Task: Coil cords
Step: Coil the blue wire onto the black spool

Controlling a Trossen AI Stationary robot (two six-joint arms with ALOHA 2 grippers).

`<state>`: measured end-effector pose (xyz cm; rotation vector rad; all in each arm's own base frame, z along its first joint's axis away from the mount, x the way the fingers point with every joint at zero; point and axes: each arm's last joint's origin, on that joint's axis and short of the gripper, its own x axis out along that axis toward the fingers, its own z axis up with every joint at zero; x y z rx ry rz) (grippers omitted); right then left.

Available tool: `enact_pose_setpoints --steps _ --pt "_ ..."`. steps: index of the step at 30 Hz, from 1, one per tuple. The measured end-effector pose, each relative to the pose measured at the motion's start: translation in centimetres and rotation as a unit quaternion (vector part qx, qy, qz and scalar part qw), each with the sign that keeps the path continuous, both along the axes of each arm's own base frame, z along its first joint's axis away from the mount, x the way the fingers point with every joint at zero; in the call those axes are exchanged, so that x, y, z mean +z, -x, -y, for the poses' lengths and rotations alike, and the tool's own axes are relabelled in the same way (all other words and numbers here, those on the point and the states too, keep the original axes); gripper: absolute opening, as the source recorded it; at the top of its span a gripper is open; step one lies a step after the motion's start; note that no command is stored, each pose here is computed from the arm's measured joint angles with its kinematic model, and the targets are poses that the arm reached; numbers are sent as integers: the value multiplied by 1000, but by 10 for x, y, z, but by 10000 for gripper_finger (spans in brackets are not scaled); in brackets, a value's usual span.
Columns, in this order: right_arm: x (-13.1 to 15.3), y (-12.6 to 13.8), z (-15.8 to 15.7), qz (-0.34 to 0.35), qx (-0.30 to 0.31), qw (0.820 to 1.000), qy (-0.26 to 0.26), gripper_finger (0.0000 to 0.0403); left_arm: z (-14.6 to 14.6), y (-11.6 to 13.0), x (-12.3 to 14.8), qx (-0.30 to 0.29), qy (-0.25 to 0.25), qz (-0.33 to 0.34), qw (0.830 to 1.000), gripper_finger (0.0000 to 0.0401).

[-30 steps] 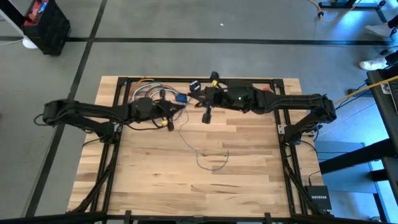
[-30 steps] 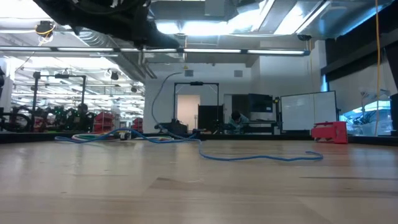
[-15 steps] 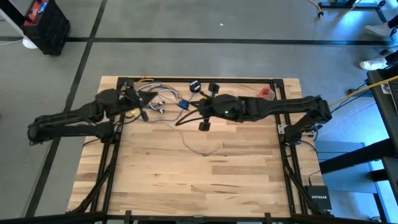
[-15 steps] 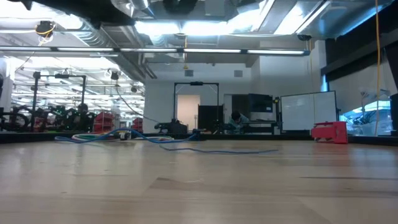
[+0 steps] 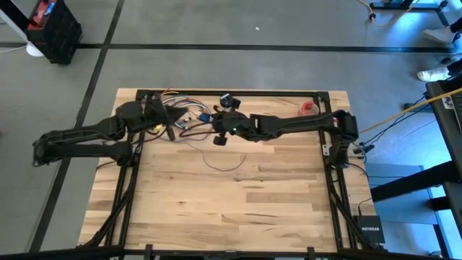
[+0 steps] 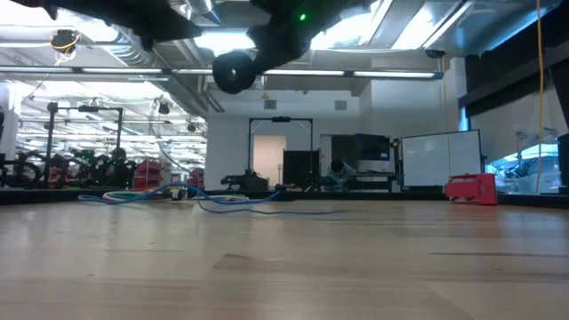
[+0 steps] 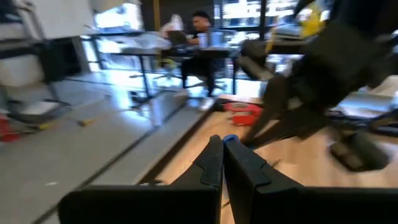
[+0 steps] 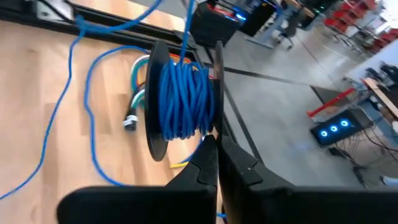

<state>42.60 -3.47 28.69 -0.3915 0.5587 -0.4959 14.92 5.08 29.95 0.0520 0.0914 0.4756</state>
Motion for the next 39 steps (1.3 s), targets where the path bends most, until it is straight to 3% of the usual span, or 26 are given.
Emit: enact_pose_setpoints --steps 9,18,30,39 --pt "-10 -11 17 37 -23 999 -9 3 6 -42 -15 -72 24 3 997 1" --pt "-2 -14 16 82 13 996 -20 3 6 -74 -38 -87 26 -30 995 1" --pt "51 -3 10 155 50 986 -20 3 5 -81 -38 -93 11 -18 995 1" --pt "72 -3 0 144 61 988 -8 3 4 -81 -38 -84 -17 -30 996 1"
